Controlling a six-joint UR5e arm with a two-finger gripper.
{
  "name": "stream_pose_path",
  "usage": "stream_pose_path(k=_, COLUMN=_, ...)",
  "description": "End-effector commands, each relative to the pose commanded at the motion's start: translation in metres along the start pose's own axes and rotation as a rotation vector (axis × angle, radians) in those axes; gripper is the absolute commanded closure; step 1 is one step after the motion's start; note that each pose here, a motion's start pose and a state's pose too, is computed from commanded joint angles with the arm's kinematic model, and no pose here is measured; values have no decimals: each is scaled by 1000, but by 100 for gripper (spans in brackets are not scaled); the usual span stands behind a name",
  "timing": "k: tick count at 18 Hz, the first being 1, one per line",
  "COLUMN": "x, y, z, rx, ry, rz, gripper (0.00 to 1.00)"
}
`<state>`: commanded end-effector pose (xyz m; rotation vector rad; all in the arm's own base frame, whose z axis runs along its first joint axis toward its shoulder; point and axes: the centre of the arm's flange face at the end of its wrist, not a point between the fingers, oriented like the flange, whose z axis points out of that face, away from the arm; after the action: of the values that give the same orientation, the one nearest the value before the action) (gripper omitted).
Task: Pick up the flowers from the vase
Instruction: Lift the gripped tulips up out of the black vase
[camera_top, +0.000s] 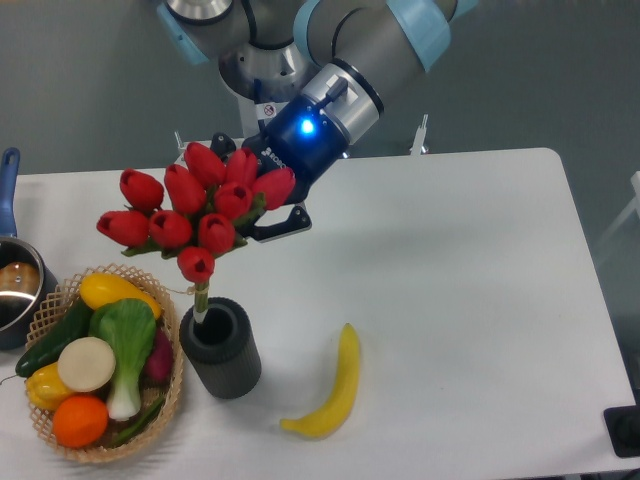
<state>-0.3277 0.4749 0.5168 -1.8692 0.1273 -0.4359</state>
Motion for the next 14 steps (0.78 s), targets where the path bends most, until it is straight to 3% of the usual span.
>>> stream_pose_path(k=4, x=-11, y=-24, z=-18, rx=18, ry=-36, rz=28, gripper=69)
stream_pose_path(k=7, x=-34, y=-20, z=-44, rx=27, ry=-90, rz=23, gripper=69)
stream_pose_path(k=14, x=-75, y=-18, z=-46, rx=11, ry=-121, rz=79, gripper=69)
